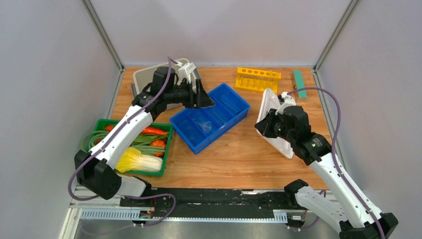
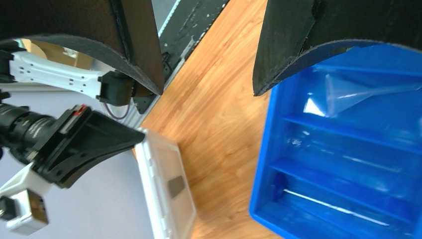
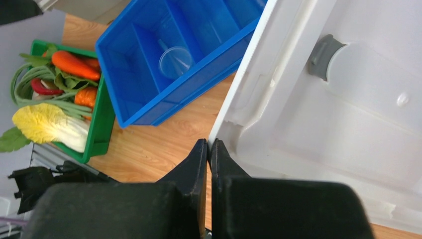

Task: Organize the chemistry lab equipment

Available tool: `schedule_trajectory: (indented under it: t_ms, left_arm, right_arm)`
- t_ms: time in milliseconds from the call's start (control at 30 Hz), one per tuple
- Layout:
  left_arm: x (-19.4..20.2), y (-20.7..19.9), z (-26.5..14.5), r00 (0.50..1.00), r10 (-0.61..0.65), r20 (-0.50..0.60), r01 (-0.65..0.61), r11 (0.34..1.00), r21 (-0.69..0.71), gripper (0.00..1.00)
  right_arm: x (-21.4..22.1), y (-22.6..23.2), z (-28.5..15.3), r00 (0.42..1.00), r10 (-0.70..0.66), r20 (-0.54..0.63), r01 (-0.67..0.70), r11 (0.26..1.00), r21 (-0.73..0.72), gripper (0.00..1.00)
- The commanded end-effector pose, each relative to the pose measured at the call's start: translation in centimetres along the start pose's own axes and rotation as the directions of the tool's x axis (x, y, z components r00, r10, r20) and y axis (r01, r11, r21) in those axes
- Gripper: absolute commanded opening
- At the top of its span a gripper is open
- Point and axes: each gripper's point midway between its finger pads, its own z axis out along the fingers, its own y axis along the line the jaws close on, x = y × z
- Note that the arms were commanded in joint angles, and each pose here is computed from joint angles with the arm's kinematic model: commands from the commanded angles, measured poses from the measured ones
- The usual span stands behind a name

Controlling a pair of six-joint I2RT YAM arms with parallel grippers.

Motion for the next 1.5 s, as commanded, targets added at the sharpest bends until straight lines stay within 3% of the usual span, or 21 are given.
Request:
schedule_trajectory:
  t_ms: [0,267,733,867,933,967,1033,1133,1200,1333,1400,1467]
  left_arm:
    - [-1.5,-4.4,2.6,1.000,0.028,-0.005,-0.027,0.993,0.112,0.73]
    - [-0.1,-7.5,7.9,0.996,0.042,-0.073,-0.030,0.988,0.154,0.75]
    - [4.8,-6.1,15.2,0.976,-0.022,-0.218,0.047,0.993,0.108,0.74]
    - [5.4,-6.8,16.2,0.968,-0.063,-0.244,0.102,0.983,0.153,0.67]
    - [5.5,-7.1,16.2,0.965,-0.073,-0.252,0.118,0.979,0.168,0.56]
    - [5.6,-7.1,16.2,0.964,-0.075,-0.256,0.122,0.978,0.171,0.49]
    - [5.5,-7.6,15.7,0.964,-0.073,-0.254,0.123,0.975,0.185,0.23]
    - [4.7,-8.8,14.7,0.970,-0.049,-0.237,0.105,0.968,0.229,0.03]
    - [3.8,-9.9,13.5,0.978,-0.012,-0.207,0.068,0.962,0.265,0.00]
    - [1.2,-10.2,10.4,0.988,0.115,-0.101,-0.084,0.960,0.268,0.00]
    - [-0.9,-9.0,8.7,0.989,0.143,-0.029,-0.133,0.966,0.221,0.00]
    - [-3.2,-7.7,6.6,0.993,0.116,0.033,-0.120,0.972,0.203,0.00]
  right_arm:
    - [-0.4,2.8,-0.6,0.998,-0.024,0.060,0.032,0.990,-0.135,0.00]
    - [1.2,4.1,-0.9,0.997,-0.030,0.071,0.046,0.972,-0.229,0.00]
    - [2.1,4.2,-0.7,0.997,-0.047,0.067,0.063,0.964,-0.259,0.00]
    - [3.2,3.8,0.2,0.998,-0.053,0.034,0.060,0.966,-0.250,0.00]
    - [3.3,3.7,0.4,0.998,-0.054,0.021,0.057,0.970,-0.237,0.01]
    - [3.2,3.8,0.3,0.998,-0.055,0.019,0.058,0.970,-0.235,0.06]
    - [2.6,3.6,0.1,0.999,-0.039,0.026,0.044,0.978,-0.206,0.22]
    - [1.2,3.4,-1.1,1.000,0.007,0.029,-0.003,0.990,-0.138,0.48]
    - [-0.3,4.0,-2.4,0.998,0.038,0.051,-0.031,0.991,-0.132,0.67]
    - [-4.0,6.6,-5.4,0.988,0.056,0.144,-0.025,0.978,-0.206,0.92]
    - [-6.3,8.0,-7.0,0.973,0.061,0.221,-0.003,0.967,-0.253,0.98]
    - [-8.0,9.0,-7.8,0.954,0.022,0.300,0.068,0.956,-0.286,0.98]
